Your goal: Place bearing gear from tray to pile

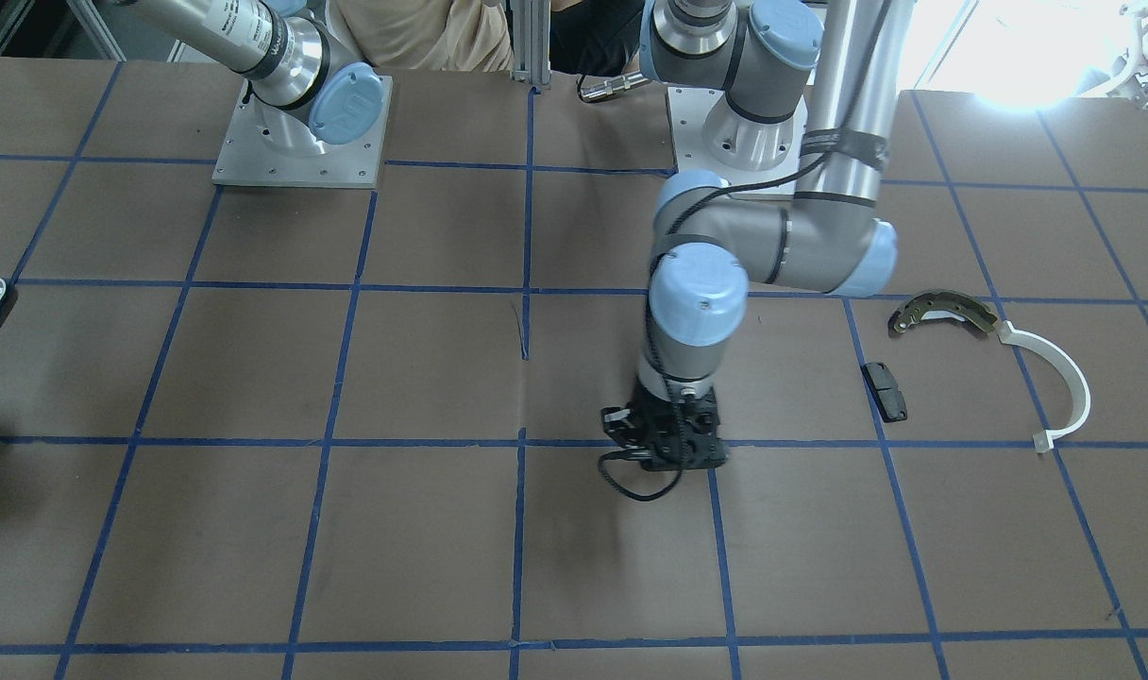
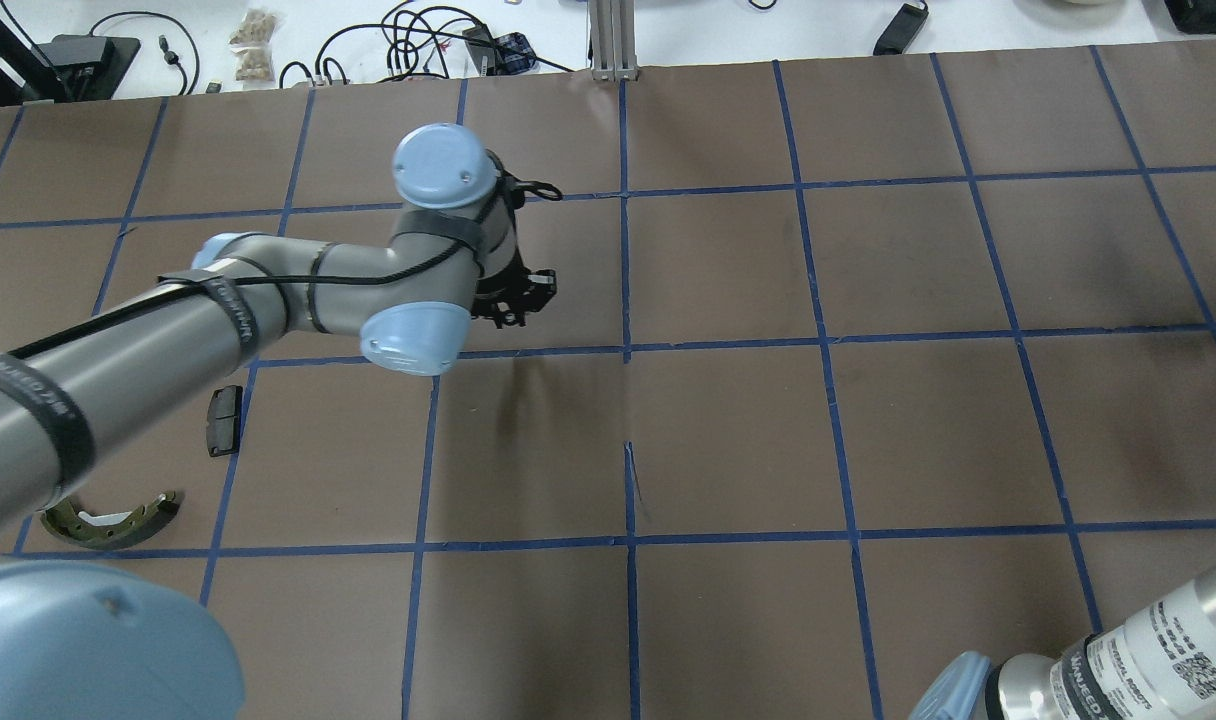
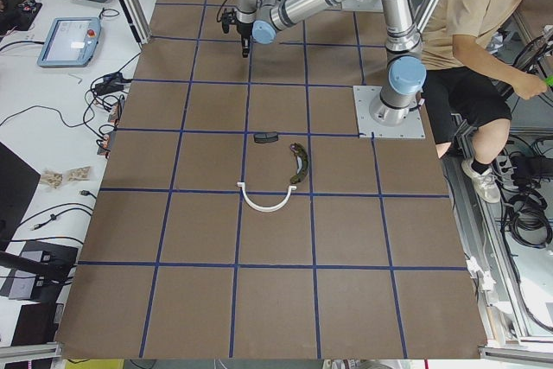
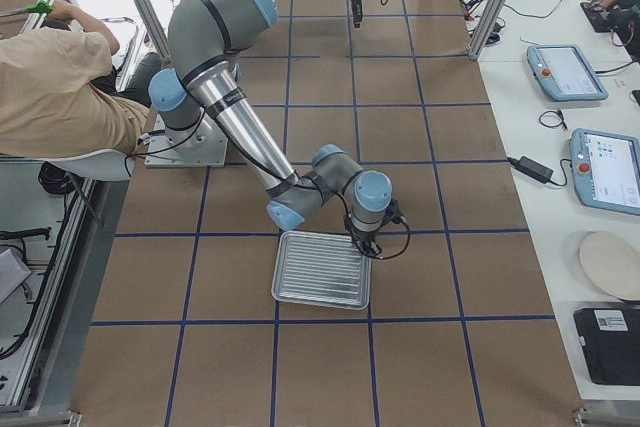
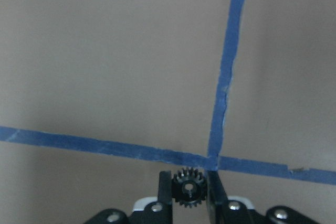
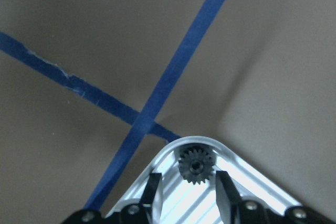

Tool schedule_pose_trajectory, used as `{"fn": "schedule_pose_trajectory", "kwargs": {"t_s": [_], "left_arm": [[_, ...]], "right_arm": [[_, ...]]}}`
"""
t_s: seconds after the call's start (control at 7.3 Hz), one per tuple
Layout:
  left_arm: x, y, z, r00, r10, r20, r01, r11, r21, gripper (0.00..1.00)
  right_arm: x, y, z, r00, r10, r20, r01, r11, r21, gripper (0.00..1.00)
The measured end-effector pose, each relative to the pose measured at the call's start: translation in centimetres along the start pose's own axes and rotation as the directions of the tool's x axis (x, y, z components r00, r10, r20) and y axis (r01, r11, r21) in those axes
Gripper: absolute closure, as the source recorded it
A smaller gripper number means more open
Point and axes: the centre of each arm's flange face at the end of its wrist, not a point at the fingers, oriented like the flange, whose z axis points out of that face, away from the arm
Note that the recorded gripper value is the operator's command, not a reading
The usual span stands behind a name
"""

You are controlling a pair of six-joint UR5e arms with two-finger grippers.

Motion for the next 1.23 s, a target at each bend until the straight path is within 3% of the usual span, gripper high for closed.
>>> {"fn": "schedule_pose_trajectory", "kwargs": {"t_s": [0.41,0.68,1.1,1.23], "left_arm": [[-16.6,-1.1,-1.5,0.998,0.022,0.066,-0.022,1.0,-0.009,0.9],[-25.5,-1.1,-0.6,0.994,0.065,0.084,-0.062,0.997,-0.045,0.9],[-35.2,0.3,1.0,0.991,0.125,0.055,-0.12,0.989,-0.081,0.9],[-37.1,0.8,1.4,0.992,0.121,0.036,-0.118,0.99,-0.081,0.59]], "right_arm": [[0.1,-0.1,0.2,1.0,0.001,0.0,-0.001,1.0,0.004,0.72],[0.0,0.0,0.1,1.0,0.002,0.0,-0.002,1.0,0.003,0.81],[-0.4,0.3,-2.9,1.0,0.008,-0.024,-0.008,1.0,-0.006,0.8],[-1.3,0.4,-5.4,0.999,0.032,-0.02,-0.032,0.999,-0.007,0.81]]}}
